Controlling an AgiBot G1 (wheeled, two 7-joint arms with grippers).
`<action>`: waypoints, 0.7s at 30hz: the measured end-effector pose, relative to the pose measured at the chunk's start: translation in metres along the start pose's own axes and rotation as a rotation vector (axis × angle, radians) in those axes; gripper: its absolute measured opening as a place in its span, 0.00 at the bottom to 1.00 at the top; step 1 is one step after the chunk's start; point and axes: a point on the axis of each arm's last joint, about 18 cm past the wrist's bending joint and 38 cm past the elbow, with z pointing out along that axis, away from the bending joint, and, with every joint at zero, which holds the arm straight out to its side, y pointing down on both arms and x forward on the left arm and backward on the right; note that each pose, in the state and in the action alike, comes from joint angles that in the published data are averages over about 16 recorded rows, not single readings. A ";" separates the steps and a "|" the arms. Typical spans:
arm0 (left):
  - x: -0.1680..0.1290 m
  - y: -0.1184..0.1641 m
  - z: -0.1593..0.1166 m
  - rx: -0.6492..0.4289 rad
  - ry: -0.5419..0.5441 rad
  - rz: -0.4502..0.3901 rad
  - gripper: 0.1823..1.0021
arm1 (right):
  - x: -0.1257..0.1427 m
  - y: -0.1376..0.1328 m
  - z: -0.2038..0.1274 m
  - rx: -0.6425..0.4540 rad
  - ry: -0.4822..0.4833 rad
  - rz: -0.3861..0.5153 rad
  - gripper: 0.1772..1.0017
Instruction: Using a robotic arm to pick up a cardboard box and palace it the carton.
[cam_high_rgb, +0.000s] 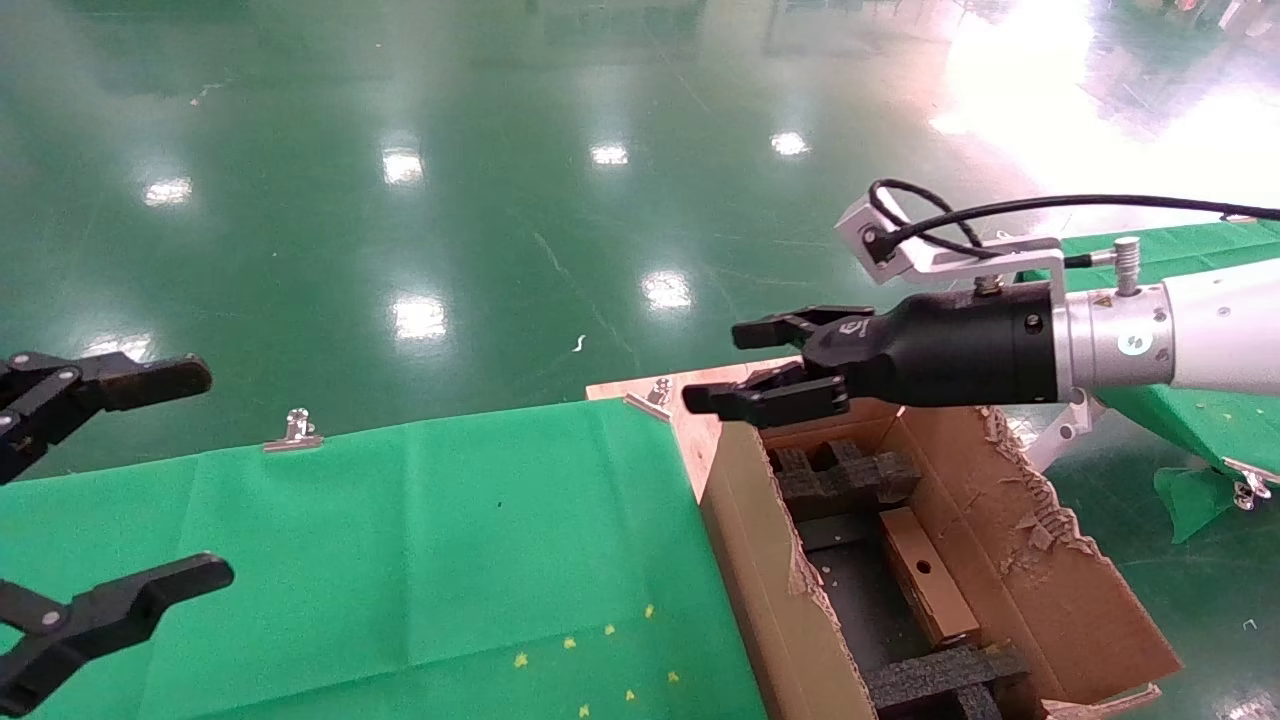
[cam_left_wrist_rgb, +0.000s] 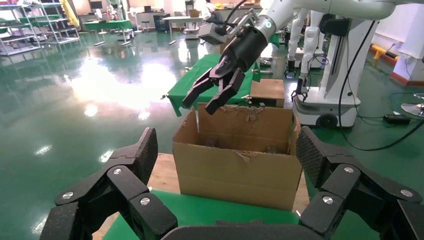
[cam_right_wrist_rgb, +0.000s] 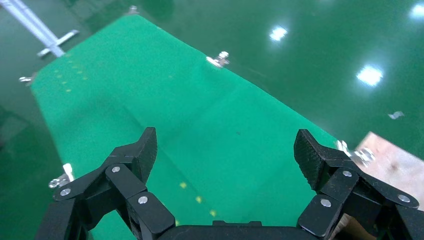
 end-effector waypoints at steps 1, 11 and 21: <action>0.000 0.000 0.000 0.000 0.000 0.000 1.00 | -0.003 -0.001 0.002 0.008 -0.014 -0.009 1.00; 0.000 0.000 0.000 0.000 0.000 0.000 1.00 | -0.036 -0.006 0.013 0.091 -0.145 -0.098 1.00; 0.000 0.000 0.000 0.000 0.000 0.000 1.00 | -0.068 -0.009 0.017 0.184 -0.257 -0.192 1.00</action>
